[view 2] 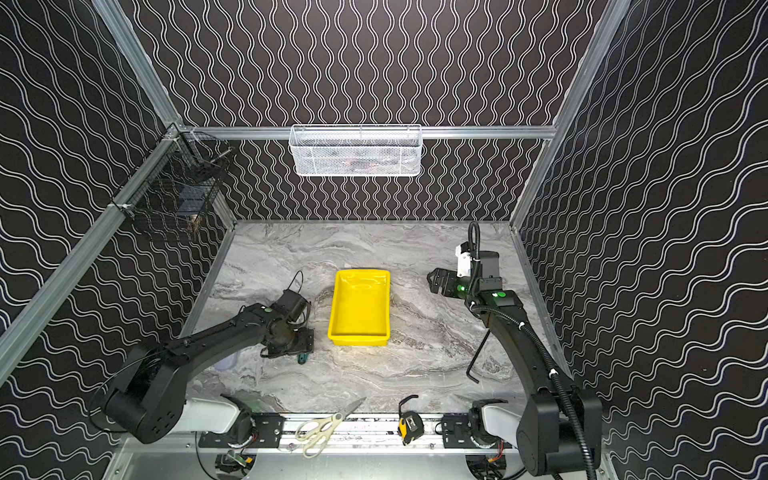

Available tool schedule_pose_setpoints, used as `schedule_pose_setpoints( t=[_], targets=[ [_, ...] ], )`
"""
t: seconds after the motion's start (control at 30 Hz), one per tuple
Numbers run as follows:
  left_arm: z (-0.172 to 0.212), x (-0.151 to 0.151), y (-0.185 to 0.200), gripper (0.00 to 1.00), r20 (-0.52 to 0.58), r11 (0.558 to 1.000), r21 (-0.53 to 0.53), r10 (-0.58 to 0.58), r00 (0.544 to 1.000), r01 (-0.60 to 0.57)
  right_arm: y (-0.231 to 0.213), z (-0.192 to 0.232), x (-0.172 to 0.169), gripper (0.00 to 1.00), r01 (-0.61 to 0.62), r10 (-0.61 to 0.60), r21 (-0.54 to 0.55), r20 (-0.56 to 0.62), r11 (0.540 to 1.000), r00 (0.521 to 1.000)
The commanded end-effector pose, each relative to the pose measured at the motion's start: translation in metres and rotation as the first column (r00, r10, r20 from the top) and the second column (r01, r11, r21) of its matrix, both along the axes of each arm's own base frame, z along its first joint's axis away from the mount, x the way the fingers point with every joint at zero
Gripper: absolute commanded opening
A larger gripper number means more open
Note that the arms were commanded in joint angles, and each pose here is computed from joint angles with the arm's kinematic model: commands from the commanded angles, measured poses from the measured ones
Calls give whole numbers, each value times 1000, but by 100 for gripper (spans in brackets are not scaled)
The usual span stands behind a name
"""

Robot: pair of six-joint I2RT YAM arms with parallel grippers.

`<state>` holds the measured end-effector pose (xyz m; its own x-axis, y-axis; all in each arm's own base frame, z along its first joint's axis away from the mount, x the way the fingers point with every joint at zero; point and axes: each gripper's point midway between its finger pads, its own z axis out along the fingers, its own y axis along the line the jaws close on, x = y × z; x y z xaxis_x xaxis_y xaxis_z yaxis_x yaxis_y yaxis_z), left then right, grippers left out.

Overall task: Put the screwdriver in the bin
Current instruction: 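Close the left gripper on the green screwdriver handle, then lift the screwdriver with the left gripper and carry it over the yellow bin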

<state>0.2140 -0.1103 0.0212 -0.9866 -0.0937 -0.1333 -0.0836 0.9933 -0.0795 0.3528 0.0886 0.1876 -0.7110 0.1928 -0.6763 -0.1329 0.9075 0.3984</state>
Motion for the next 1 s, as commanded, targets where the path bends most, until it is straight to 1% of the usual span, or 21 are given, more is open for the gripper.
schedule_pose_setpoints(
  t=[0.0,0.13,0.27,0.5,0.7,0.87,0.97],
  targets=[
    [-2,9,0,75,34,1000,7,23,999,-23,3,7,3,99,-15,15,8,28,1000,1000],
    [-4,13,0,64,45,1000,17,19,999,-19,4,8,4,100,-19,18,12,30,1000,999],
    [-10,16,0,62,34,999,31,8,999,-9,5,7,4,100,-22,22,14,18,1000,1000],
    [-21,16,-2,52,18,999,31,8,1000,-8,6,4,6,99,-26,26,22,18,999,1000],
    [-20,18,-1,40,22,999,41,4,1000,-5,8,2,6,99,-34,33,29,11,999,999],
    [-17,19,0,35,35,999,45,7,999,-9,10,3,5,99,-40,39,40,13,998,999],
    [-17,18,0,26,38,999,42,10,999,-11,10,5,6,100,-41,40,44,18,998,999]
  ],
)
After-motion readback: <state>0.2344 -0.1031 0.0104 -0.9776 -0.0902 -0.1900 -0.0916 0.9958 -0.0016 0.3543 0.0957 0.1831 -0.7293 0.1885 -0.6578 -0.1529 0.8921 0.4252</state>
